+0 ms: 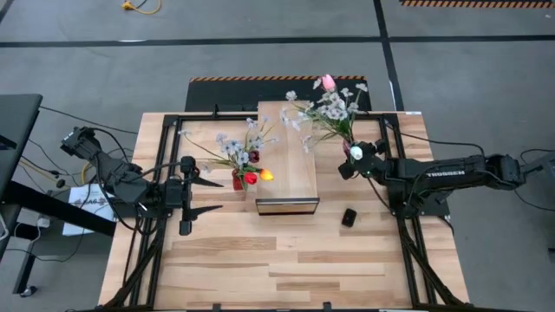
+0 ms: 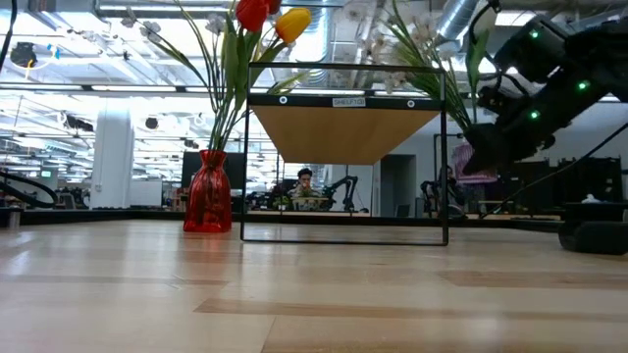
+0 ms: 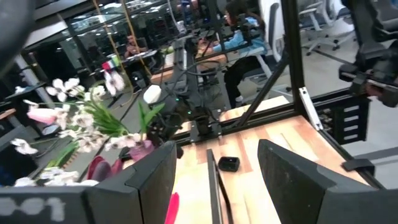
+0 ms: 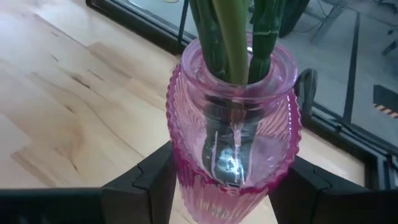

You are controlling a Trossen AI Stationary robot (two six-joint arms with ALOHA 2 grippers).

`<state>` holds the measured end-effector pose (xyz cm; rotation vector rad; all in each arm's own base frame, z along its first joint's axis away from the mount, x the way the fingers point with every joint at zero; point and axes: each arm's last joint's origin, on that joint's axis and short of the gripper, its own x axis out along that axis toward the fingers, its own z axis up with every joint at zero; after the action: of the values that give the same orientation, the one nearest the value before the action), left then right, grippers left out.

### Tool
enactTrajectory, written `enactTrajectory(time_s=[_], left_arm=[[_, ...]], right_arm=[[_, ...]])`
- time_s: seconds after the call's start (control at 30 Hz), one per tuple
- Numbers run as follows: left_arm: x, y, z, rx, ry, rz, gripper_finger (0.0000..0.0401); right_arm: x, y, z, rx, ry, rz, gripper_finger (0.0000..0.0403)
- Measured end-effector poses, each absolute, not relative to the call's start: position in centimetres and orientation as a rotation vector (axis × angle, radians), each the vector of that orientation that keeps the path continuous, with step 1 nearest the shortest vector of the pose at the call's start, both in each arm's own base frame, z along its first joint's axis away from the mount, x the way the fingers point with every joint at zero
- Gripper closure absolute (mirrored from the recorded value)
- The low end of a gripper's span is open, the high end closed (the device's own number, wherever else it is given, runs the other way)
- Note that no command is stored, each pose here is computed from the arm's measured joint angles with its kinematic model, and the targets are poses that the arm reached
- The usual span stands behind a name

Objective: Pick and place flowers into a vace then onto a shelf
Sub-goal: Put the purple flower vase with flowers on the shelf

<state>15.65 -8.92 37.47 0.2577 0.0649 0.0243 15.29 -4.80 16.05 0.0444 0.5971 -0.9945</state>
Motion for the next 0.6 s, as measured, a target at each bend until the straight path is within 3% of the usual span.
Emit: enactTrajectory(time_s=[0.6], left_arm=[[15.7,-8.9,37.4,0.236,0.068,0.013,0.0184]], right_arm=[[14.4,-5.1,15.7,0.034,0.731,-1.04,0.0211]])
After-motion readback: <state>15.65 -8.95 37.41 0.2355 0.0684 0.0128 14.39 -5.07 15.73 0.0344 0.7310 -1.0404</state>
